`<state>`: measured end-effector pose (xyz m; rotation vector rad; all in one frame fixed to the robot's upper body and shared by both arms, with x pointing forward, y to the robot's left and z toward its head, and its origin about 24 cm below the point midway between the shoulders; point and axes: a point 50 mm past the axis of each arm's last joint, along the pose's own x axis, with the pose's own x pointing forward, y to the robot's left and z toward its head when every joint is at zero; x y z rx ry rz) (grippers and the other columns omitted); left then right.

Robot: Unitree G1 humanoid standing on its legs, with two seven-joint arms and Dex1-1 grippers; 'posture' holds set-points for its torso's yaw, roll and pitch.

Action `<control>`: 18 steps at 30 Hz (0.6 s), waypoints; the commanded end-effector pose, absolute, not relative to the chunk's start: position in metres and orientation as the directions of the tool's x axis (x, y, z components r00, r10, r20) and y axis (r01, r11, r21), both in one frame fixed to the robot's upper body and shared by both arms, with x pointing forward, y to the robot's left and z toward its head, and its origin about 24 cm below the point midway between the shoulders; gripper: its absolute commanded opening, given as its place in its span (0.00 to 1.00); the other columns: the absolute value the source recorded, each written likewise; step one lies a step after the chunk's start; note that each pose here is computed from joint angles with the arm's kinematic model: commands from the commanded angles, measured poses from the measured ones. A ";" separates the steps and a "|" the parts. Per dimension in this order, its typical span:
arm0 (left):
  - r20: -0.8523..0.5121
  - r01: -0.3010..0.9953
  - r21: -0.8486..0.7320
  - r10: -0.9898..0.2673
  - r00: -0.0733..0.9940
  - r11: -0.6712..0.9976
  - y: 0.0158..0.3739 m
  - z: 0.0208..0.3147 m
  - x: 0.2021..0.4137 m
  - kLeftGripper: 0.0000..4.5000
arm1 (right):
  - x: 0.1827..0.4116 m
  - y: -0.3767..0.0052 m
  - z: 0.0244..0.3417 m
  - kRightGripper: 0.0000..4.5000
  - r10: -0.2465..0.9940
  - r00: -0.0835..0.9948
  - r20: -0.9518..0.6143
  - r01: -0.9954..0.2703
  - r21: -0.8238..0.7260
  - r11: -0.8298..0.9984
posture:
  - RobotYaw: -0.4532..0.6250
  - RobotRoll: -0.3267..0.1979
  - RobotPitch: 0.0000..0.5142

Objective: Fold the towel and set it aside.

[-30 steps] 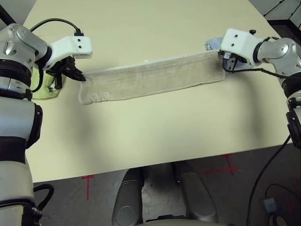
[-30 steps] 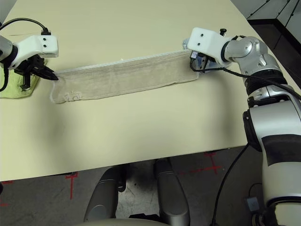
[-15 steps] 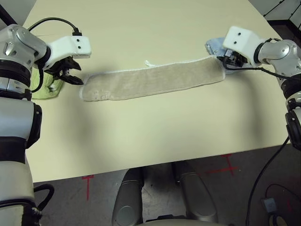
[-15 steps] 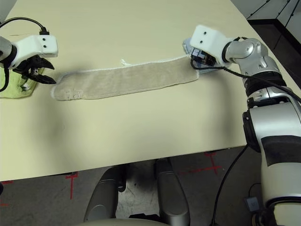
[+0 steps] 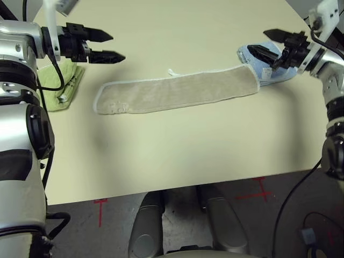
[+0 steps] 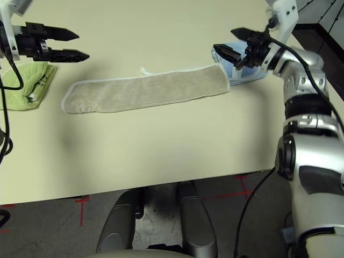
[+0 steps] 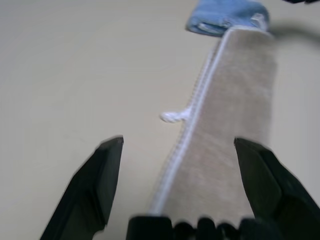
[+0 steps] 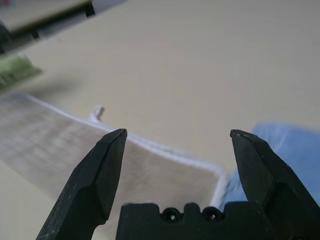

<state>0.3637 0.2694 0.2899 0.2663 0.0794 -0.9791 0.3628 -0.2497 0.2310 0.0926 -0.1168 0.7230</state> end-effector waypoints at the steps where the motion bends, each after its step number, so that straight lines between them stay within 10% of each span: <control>1: -0.062 0.830 0.125 -0.831 0.553 0.544 0.266 0.286 0.363 1.00 | 0.350 -0.246 0.238 0.99 0.630 0.749 0.204 -0.662 0.185 0.727 | 0.38 0.62 0.50; 18: -0.023 0.721 0.114 -0.723 0.690 0.684 0.257 0.224 0.345 1.00 | 0.330 -0.262 0.207 0.99 0.541 0.841 0.025 -0.492 0.454 0.743 | 0.39 0.62 0.51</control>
